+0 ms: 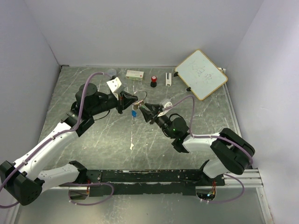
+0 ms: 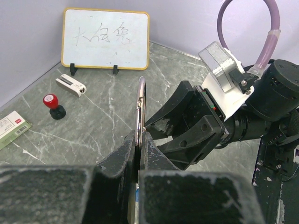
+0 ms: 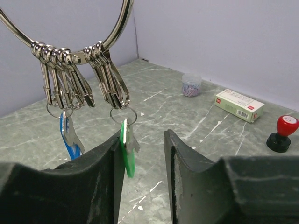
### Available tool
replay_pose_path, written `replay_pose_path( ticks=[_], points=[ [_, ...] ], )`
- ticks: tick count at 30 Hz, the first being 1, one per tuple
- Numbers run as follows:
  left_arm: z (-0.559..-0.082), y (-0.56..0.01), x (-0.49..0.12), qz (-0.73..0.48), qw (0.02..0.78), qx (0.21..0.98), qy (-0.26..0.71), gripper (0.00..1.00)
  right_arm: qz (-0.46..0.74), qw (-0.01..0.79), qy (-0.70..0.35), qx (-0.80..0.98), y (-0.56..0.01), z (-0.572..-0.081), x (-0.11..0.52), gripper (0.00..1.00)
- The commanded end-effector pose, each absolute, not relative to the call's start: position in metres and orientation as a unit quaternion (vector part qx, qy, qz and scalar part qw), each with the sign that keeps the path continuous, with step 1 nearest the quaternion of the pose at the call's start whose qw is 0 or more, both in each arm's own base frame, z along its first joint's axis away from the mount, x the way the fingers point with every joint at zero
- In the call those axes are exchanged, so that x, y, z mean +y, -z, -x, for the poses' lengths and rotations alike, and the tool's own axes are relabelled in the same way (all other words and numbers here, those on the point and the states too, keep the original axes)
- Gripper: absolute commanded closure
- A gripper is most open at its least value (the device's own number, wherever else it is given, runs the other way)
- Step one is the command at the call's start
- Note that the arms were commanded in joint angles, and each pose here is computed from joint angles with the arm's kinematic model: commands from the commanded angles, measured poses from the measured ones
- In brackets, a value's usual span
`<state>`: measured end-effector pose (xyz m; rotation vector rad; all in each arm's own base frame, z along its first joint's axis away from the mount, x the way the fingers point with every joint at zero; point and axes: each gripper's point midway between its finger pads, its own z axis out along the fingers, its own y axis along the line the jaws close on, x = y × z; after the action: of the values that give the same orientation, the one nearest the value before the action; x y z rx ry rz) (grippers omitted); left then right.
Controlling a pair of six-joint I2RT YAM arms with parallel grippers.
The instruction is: Remove the keys from the keyring
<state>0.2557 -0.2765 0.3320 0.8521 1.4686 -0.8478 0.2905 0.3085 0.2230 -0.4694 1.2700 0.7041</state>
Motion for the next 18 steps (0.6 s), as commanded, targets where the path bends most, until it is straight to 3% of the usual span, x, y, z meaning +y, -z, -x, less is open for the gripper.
replay_pose_path(
  ticks=[1, 12, 18],
  points=[
    [-0.252, -0.358, -0.274, -0.358, 0.609, 0.608, 0.362, 0.93, 0.209, 0.739, -0.317, 0.556, -0.237, -0.294, 0.310, 0.65],
    [-0.259, -0.356, -0.273, -0.347, 0.615, 0.613, 0.354, 0.93, 0.217, 0.728, -0.313, 0.570, -0.228, -0.292, 0.310, 1.00],
    [-0.277, -0.347, -0.263, -0.315, 0.626, 0.640, 0.316, 0.90, 0.214, 0.707, -0.290, 0.609, -0.220, -0.295, 0.302, 1.00]
  ],
)
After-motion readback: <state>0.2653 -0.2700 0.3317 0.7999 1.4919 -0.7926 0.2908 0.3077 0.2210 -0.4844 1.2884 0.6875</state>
